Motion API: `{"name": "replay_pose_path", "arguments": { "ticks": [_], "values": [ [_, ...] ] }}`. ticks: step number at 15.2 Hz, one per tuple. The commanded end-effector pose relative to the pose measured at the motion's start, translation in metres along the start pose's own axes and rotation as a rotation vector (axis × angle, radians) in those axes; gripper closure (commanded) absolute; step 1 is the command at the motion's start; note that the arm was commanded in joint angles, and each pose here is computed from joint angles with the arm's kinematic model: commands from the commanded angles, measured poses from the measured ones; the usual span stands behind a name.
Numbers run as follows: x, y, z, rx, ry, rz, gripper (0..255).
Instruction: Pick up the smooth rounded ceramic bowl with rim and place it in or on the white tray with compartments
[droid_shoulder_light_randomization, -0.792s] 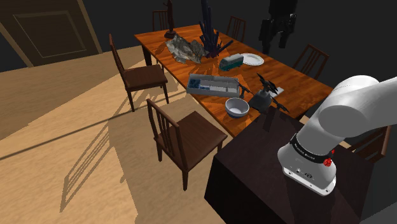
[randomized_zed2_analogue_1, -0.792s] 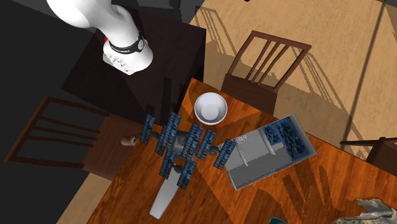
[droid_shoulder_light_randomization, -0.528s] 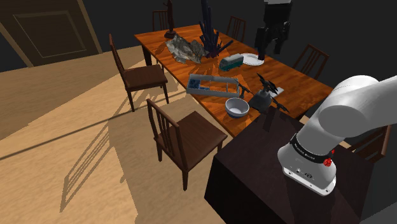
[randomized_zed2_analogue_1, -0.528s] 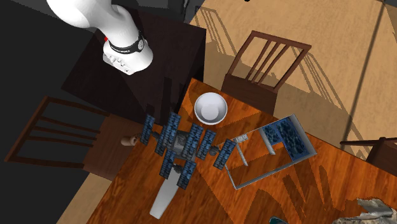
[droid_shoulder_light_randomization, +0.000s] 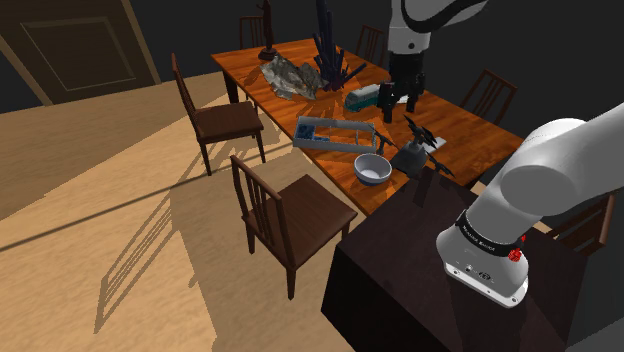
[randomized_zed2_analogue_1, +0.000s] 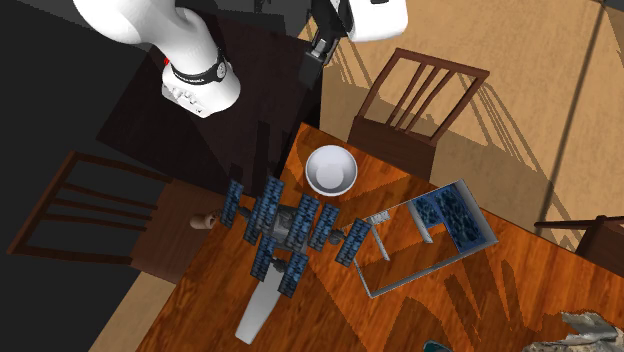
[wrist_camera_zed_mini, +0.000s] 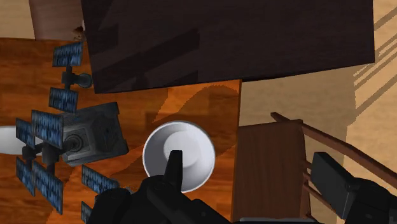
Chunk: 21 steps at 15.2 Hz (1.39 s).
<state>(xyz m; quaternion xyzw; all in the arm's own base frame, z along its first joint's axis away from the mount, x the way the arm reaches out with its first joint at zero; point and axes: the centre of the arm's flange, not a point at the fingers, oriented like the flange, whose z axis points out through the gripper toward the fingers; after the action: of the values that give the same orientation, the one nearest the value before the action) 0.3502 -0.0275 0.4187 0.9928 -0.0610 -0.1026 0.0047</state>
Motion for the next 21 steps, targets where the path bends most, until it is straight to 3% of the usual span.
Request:
{"name": "replay_pose_path", "arguments": {
  "ticks": [1,19,21],
  "values": [
    [0.012,-0.002,0.023,-0.003,0.003,-0.004,0],
    [0.140,-0.002,0.223,-0.032,0.006,-0.036,0],
    [0.141,-0.002,0.230,-0.032,0.006,-0.037,0]
  ]
}}
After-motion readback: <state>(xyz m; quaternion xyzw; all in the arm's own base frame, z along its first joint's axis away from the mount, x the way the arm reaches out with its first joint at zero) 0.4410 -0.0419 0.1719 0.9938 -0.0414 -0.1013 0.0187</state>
